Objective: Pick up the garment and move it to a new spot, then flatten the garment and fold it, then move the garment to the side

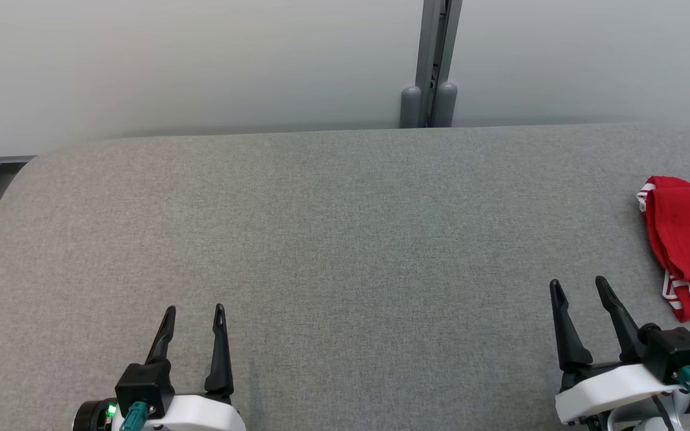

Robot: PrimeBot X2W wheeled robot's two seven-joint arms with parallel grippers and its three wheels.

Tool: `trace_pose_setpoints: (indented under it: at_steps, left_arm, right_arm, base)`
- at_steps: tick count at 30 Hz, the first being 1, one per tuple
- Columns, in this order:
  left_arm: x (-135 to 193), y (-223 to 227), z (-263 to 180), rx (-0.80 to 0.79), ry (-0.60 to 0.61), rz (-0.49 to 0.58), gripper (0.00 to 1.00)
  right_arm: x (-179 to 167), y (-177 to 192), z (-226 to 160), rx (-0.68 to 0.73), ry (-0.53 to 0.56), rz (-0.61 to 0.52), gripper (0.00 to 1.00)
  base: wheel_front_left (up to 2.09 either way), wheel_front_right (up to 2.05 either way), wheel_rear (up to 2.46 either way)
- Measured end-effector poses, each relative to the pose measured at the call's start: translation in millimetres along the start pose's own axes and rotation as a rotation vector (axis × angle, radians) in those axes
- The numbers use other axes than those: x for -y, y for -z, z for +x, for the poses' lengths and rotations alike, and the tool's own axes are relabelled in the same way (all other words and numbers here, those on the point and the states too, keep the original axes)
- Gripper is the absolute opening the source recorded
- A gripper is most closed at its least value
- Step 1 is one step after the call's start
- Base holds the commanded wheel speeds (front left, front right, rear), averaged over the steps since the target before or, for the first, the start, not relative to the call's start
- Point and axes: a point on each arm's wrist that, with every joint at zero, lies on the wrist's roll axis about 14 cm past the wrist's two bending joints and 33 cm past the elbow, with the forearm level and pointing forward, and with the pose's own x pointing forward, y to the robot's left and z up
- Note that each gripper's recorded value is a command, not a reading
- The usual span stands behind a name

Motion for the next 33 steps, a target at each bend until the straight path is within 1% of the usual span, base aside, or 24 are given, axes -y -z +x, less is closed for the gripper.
trace_pose_setpoints:
  at_steps: [4, 5, 10, 19, 33]
  left_arm:
    - [-1, 5, -1, -0.016, -0.001, -0.004, 1.0]
    - [-1, 6, 0, -0.019, -0.002, -0.005, 0.0]
    - [-3, 23, -8, -0.078, -0.013, -0.017, 0.0]
    - [-12, 29, -7, -0.134, -0.05, -0.21, 0.0]
    - [-20, 28, -1, -0.166, -0.078, -0.447, 0.0]
  right_arm:
    - [0, 0, 1, 0.001, -0.001, 0.002, 1.0]
    - [0, 0, 1, 0.001, -0.001, 0.002, 0.0]
    - [0, 18, -7, -0.055, 0.012, 0.028, 0.0]
    - [12, 18, -9, -0.066, 0.079, 0.208, 0.0]
    - [23, 17, -9, -0.064, 0.14, 0.433, 0.0]
  base:
    - [0.0, 0.0, 0.0]
    - [0.0, 0.0, 0.0]
    - [0.0, 0.0, 0.0]
    - [0.0, 0.0, 0.0]
    - [0.0, 0.0, 0.0]
